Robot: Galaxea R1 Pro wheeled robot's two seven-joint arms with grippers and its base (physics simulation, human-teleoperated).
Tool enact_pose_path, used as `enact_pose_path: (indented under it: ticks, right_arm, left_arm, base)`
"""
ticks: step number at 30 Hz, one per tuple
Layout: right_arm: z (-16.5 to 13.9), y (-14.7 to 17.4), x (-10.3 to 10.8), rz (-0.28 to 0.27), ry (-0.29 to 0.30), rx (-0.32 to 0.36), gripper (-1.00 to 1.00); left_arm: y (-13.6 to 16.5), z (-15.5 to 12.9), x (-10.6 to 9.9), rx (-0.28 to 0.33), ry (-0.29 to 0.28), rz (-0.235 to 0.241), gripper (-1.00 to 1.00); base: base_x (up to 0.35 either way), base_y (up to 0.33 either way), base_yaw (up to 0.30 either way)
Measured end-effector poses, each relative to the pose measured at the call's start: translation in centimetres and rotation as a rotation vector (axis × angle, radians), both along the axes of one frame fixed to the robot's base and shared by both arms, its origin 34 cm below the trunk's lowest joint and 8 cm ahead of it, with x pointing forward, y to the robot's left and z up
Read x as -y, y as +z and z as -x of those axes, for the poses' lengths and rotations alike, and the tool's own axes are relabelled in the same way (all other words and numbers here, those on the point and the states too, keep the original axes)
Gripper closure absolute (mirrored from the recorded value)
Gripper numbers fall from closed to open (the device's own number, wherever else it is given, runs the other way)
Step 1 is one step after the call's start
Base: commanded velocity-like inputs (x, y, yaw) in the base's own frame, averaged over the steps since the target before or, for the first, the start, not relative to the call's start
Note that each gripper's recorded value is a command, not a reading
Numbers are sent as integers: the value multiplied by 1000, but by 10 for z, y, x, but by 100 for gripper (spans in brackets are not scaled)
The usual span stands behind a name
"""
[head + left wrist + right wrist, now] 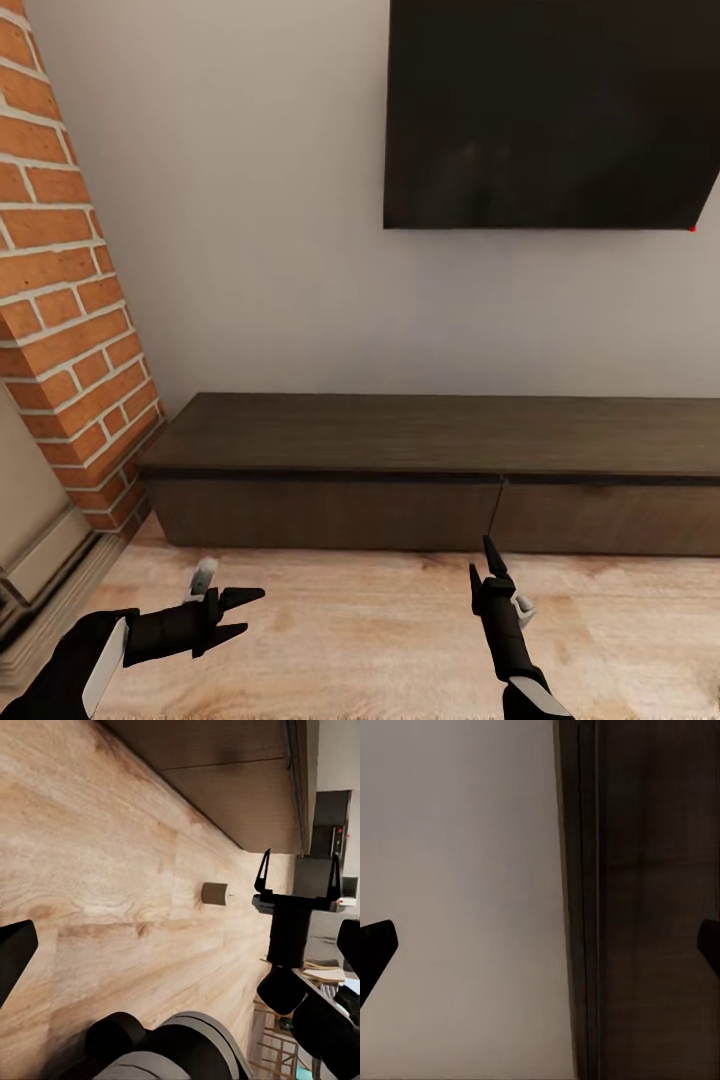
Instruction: Place each of the two pumpkins and all three candles from the living room inside a cabinet in the living room (use any cabinet), then make sure every cabinet is closed, and position the cauldron so it is next to a table in the living room.
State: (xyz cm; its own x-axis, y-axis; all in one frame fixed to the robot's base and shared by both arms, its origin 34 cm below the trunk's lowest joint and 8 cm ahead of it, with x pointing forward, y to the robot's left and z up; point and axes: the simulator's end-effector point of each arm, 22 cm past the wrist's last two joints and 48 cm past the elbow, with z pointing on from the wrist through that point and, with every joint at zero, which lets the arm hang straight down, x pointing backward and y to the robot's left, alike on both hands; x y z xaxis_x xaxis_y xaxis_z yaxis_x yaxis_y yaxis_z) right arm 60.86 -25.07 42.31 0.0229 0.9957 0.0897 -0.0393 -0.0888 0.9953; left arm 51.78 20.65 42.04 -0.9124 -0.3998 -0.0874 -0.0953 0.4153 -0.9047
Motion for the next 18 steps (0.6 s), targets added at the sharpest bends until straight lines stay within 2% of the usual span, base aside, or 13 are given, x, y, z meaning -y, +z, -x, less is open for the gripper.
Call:
enact_pose_path:
  ticks: [18]
  right_arm:
    - [8,-42,-3,0,0,-81,-100]
  left_arm:
    - [-33,7,1,-73,1,3,-100]
  base:
    - [0,0,0]
